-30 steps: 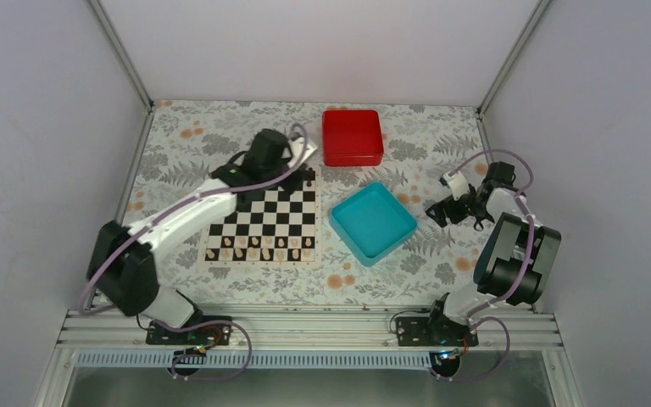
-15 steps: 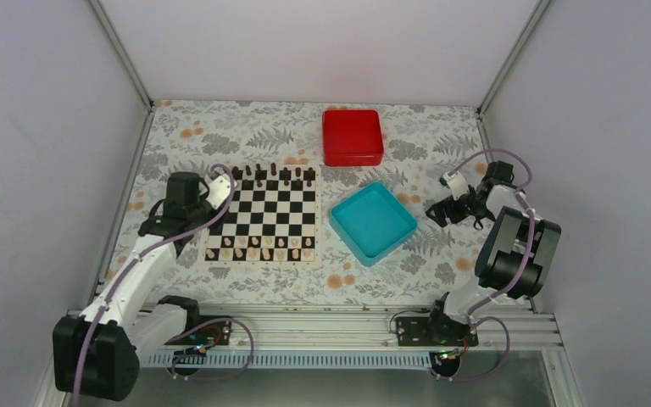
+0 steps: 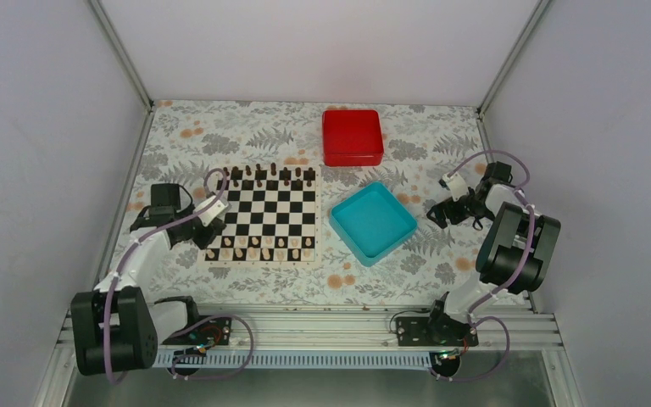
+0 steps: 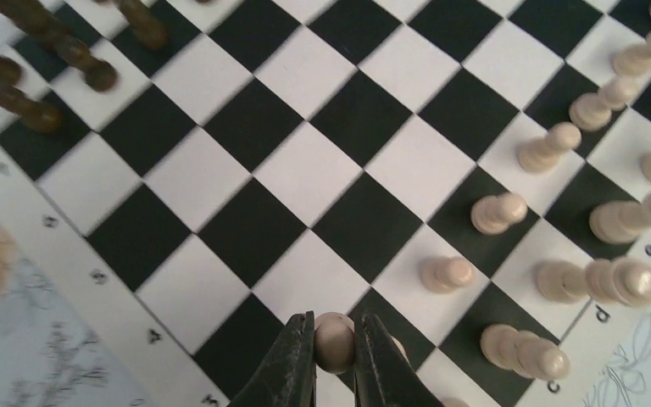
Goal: Set up the chess pieces on the board
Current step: Place the chess piece on the chessboard.
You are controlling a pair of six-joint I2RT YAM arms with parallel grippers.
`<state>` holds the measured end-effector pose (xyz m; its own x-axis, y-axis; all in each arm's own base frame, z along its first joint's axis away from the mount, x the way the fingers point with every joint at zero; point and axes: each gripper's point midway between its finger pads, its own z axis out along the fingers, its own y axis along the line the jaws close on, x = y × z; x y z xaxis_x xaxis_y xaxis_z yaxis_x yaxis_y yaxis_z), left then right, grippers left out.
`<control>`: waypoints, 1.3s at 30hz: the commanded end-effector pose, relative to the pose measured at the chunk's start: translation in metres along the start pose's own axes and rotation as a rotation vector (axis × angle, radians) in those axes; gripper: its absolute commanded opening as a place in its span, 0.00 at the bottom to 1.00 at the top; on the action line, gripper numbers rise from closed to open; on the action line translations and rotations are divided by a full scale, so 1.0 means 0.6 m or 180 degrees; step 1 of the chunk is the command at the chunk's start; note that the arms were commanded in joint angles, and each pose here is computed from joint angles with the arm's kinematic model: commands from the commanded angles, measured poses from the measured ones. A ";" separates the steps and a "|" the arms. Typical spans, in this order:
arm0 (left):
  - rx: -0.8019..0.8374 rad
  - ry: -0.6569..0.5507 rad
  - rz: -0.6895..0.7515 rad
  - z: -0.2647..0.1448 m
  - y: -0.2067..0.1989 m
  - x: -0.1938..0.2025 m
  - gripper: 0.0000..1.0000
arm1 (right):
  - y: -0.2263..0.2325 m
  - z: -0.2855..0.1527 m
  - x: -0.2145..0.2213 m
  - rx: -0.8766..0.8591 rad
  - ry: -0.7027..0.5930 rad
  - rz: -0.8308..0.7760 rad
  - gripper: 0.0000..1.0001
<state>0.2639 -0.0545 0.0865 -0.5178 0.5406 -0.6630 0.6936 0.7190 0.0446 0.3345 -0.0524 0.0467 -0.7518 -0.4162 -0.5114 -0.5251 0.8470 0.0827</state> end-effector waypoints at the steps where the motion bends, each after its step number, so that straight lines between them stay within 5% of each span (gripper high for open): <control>1: 0.0274 0.0006 0.0147 0.011 -0.017 0.019 0.02 | -0.015 -0.002 0.000 0.0090 -0.0012 0.0068 1.00; 18: 0.0204 0.0237 0.0381 0.003 -0.015 0.095 0.02 | -0.018 0.015 0.015 0.0048 0.0081 0.0173 1.00; 39: 0.0275 0.0139 0.0259 0.009 -0.002 0.103 0.03 | -0.016 0.026 0.033 0.0073 0.0155 0.0210 1.00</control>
<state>0.2279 -0.0196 0.0363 -0.5160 0.6262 -0.5845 0.7570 0.6526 0.0309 0.3329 -0.0591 0.0293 -0.7889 -0.3943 -0.4714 -0.4863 0.8695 0.0867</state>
